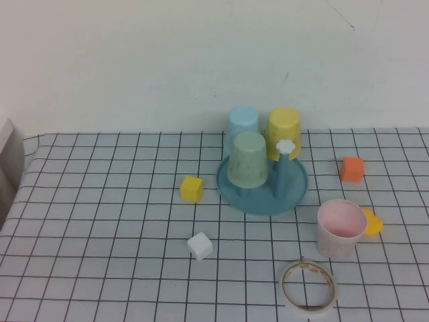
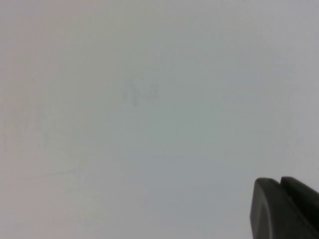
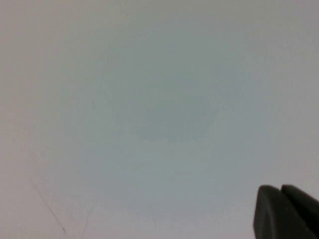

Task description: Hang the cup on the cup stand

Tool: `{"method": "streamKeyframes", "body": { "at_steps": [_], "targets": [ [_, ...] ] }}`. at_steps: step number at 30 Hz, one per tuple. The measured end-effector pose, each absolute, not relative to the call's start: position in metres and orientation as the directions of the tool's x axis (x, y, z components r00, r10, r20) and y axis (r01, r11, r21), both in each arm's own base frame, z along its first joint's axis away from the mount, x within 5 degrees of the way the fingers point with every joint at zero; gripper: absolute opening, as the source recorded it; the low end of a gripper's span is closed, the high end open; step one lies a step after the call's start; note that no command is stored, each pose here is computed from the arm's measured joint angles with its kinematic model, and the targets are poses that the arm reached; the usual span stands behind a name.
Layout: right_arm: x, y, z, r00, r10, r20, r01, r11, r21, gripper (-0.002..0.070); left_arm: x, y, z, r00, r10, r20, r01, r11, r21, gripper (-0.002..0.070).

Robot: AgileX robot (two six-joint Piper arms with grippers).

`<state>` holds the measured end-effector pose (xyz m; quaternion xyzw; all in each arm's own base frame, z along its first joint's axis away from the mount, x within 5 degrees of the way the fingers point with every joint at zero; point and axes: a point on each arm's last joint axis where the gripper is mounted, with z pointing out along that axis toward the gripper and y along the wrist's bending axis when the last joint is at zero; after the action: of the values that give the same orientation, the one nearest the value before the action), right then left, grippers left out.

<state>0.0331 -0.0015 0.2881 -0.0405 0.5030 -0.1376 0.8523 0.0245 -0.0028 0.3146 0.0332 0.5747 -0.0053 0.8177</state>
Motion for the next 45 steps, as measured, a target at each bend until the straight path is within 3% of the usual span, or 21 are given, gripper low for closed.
{"method": "streamKeyframes", "body": {
  "at_steps": [6, 12, 15, 16, 18, 25, 30, 35, 40, 43, 45],
  "targets": [
    [0.029, -0.005, 0.295, 0.215, -0.314, -0.925, 0.189, 0.942, -0.275, -0.0001, 0.017, -0.004, 0.34, 0.332, 0.056, -0.942, 0.059, 0.995, 0.08, -0.0002],
    [0.033, -0.01, 0.25, -0.225, -0.302, -0.926, 0.108, 0.937, -0.332, -0.0001, 0.028, -0.005, 0.324, 0.273, 0.082, -0.958, 0.054, 0.993, 0.101, -0.0002],
    [0.033, -0.01, 0.246, -0.255, -0.297, -0.92, 0.093, 0.94, -0.329, -0.0001, 0.04, -0.007, 0.306, 0.118, 0.08, -0.99, 0.097, 0.991, 0.092, -0.0002],
    [0.032, -0.009, 0.245, -0.272, -0.288, -0.918, 0.081, 0.944, -0.32, -0.0001, 0.048, -0.012, 0.293, -0.048, 0.069, -0.996, 0.151, 0.987, 0.061, -0.0001],
    [0.036, -0.008, 0.245, -0.322, -0.275, -0.906, 0.056, 0.949, -0.309, -0.0001, 0.056, -0.016, 0.281, -0.206, 0.059, -0.977, 0.195, 0.981, 0.018, -0.0001],
    [0.064, -0.005, 0.234, -0.532, -0.29, -0.796, -0.101, 0.955, -0.281, -0.0001, 0.085, -0.02, 0.261, -0.461, 0.046, -0.886, 0.215, 0.975, -0.061, -0.0001],
    [0.085, 0.005, 0.231, -0.611, -0.265, -0.746, -0.217, 0.962, -0.164, -0.0001, 0.105, -0.024, 0.245, -0.616, 0.016, -0.787, 0.203, 0.969, -0.139, -0.0001],
    [0.11, 0.016, 0.239, -0.657, -0.24, -0.715, -0.321, 0.947, -0.022, -0.0001, 0.111, -0.029, 0.239, -0.687, 0.001, -0.727, 0.216, 0.955, -0.202, -0.0001],
    [0.149, 0.025, 0.25, -0.674, -0.257, -0.693, -0.424, 0.902, 0.078, 0.0001, 0.113, -0.032, 0.245, -0.676, 0.028, -0.736, 0.255, 0.946, -0.198, -0.0001],
    [0.18, 0.028, 0.252, -0.688, -0.25, -0.681, -0.453, 0.881, 0.134, 0.0053, 0.113, -0.032, 0.245, -0.675, 0.02, -0.737, 0.256, 0.944, -0.209, -0.0001],
    [0.2, 0.029, 0.249, -0.707, -0.234, -0.668, -0.455, 0.873, 0.175, 0.0134, 0.113, -0.033, 0.246, -0.675, 0.016, -0.738, 0.257, 0.943, -0.214, -0.0001]
  ]
}}
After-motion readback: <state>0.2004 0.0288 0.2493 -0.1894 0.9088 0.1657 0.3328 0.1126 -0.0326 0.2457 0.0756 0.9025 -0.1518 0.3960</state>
